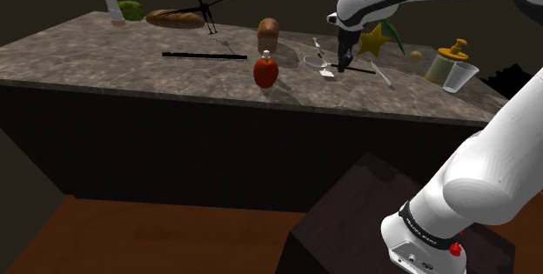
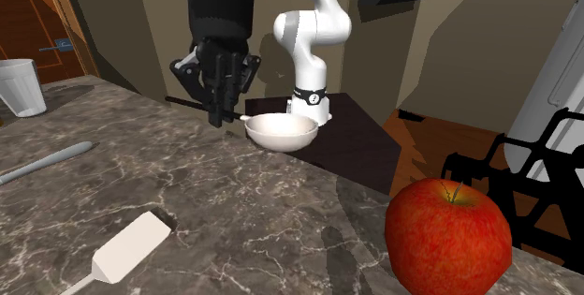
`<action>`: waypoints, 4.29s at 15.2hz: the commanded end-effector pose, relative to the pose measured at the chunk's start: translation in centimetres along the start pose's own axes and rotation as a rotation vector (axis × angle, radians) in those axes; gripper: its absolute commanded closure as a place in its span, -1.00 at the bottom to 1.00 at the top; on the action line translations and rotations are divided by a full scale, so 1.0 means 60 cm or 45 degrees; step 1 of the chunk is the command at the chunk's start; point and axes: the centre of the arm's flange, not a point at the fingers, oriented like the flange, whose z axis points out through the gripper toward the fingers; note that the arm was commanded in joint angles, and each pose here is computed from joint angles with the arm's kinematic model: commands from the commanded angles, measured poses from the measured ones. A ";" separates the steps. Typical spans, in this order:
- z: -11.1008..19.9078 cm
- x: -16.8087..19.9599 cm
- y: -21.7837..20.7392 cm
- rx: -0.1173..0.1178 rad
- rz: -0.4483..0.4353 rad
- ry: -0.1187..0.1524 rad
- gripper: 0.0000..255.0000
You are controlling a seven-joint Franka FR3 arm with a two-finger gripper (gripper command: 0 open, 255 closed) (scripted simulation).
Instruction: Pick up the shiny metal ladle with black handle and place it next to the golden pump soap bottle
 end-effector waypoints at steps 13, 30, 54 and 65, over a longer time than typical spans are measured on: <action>-0.121 -0.012 0.013 0.001 0.000 0.000 1.00; -0.269 -0.028 0.027 0.001 0.000 0.000 1.00; -0.240 -0.490 0.032 0.001 0.000 0.000 1.00; -0.213 -0.730 0.034 0.001 0.000 0.000 1.00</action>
